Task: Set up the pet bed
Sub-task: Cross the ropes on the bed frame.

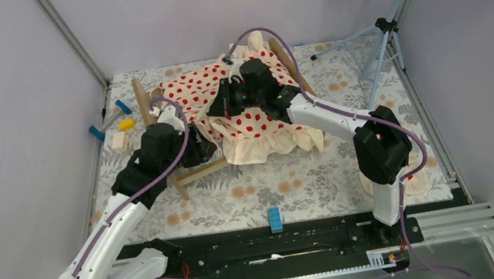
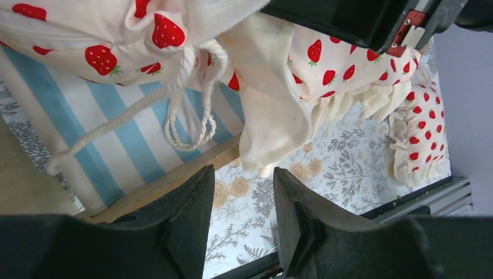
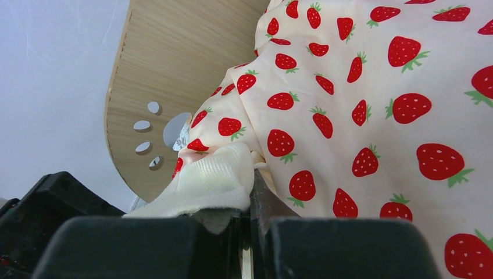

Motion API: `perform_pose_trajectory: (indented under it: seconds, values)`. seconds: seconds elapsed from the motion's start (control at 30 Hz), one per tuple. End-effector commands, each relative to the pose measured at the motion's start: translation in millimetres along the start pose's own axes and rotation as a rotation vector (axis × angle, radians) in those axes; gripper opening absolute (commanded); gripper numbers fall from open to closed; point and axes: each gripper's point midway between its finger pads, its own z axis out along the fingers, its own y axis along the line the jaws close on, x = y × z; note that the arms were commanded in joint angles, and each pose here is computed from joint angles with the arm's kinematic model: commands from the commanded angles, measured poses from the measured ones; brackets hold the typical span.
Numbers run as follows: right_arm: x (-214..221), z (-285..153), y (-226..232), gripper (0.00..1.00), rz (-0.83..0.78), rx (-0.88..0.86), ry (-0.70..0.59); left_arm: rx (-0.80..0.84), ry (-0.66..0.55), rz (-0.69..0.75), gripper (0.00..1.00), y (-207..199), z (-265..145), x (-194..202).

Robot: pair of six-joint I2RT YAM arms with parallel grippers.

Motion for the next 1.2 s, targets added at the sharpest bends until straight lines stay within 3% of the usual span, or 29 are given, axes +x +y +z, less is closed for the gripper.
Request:
perform_pose_trajectory:
  seconds: [0.0, 0.6, 0.9, 1.17]
  values:
    - [-13.5, -0.1, 18.4, 0.00, 0.012, -0.036, -0.025, 0.031, -0.154, -0.088, 0.45, -7.6, 10.0, -25.7]
    - [-11.3, 0.6, 17.8, 0.00, 0.011, -0.042, -0.012, -0.157, -0.172, -0.075, 0.40, 31.0, 70.6, -24.1]
    - [-6.8, 1.3, 15.5, 0.00, 0.015, -0.039, -0.001, -0.135, -0.156, -0.082, 0.41, 30.7, 92.5, -15.9]
    - [-6.9, 0.6, 13.8, 0.00, 0.010, -0.033, -0.002, -0.149, -0.158, -0.064, 0.16, 32.4, 86.9, -18.6]
